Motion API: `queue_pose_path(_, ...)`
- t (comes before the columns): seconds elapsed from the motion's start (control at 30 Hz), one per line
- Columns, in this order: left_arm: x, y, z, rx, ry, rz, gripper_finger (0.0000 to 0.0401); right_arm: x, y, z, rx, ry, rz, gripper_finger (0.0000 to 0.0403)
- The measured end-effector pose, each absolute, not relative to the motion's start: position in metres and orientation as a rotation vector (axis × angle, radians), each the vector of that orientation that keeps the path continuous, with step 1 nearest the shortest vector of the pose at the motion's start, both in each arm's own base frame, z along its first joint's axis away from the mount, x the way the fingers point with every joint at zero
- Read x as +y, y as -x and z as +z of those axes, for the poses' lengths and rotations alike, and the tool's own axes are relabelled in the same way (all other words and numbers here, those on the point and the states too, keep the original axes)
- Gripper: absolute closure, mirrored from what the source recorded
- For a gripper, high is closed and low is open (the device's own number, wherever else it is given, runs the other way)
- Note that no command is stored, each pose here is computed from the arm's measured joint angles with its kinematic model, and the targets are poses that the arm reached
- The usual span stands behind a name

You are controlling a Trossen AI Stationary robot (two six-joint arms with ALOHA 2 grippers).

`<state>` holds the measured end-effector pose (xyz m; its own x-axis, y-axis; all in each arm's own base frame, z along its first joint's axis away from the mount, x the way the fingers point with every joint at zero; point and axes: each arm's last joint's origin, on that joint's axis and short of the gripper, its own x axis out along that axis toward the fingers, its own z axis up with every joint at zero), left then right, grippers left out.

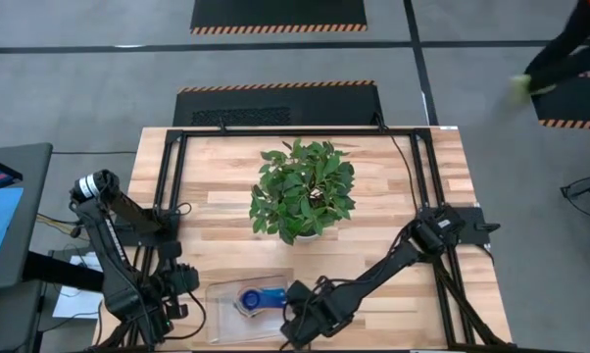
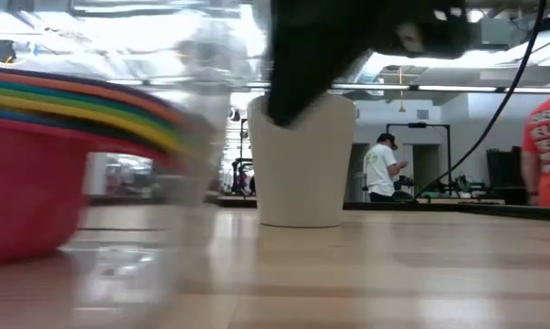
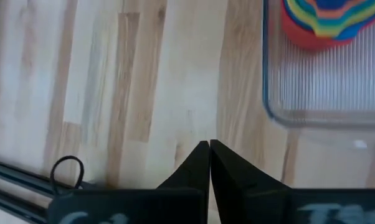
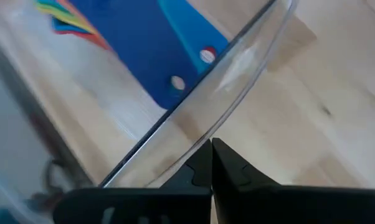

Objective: Nest measuring cups in basket
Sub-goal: Return to Home Position

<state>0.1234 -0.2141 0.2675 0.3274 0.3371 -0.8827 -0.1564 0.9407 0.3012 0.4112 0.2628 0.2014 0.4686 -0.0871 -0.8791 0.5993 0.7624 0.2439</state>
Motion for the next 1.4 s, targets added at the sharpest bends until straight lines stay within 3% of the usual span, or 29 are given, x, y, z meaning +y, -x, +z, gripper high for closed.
queue_pose_path(0.23,-0.212,-0.123,0.268,1.181,-0.189,0.347,0.0399,0.266,-0.419,0.212,0.976,-0.587,-0.395,0.0393)
queue_pose_path(0.33,-0.207,-0.12,0.269,1.183,-0.162,0.43,0.0399,0.274,-0.413,0.225,1.031,-0.626,-0.273,0.0387)
queue_pose_path(0.43,-0.207,-0.118,0.27,1.246,-0.07,0.483,0.0399,0.28,-0.401,0.263,1.057,-0.734,-0.095,0.0374)
queue_pose_path(0.6,-0.212,-0.109,0.267,1.628,0.064,0.438,0.0399,0.279,-0.375,0.334,1.0,-0.855,0.165,0.0358)
queue_pose_path(0.7,-0.217,-0.101,0.267,1.659,0.117,0.476,0.0399,0.277,-0.354,0.367,0.918,-0.862,0.209,0.0357)
queue_pose_path(0.83,-0.234,-0.088,0.268,1.79,0.116,0.234,0.0399,0.284,-0.328,0.398,0.755,-0.632,0.375,0.0356)
queue_pose_path(0.93,-0.233,-0.076,0.283,1.594,0.103,0.284,0.0397,0.291,-0.303,0.434,0.478,-0.285,0.599,0.0356)
queue_pose_path(1.07,-0.223,-0.062,0.329,1.09,0.173,0.124,0.0395,0.282,-0.27,0.463,0.319,0.013,0.958,0.0356)
queue_pose_path(1.2,-0.189,-0.052,0.368,0.618,0.176,0.005,0.0395,0.254,-0.274,0.46,0.344,0.042,1.132,0.0356)
queue_pose_path(1.3,-0.164,-0.051,0.374,0.526,0.194,-0.019,0.0395,0.224,-0.285,0.441,0.407,0.02,1.201,0.0356)
queue_pose_path(1.4,-0.153,-0.052,0.359,0.513,0.214,-0.03,0.0395,0.201,-0.284,0.414,0.47,-0.038,1.143,0.0356)
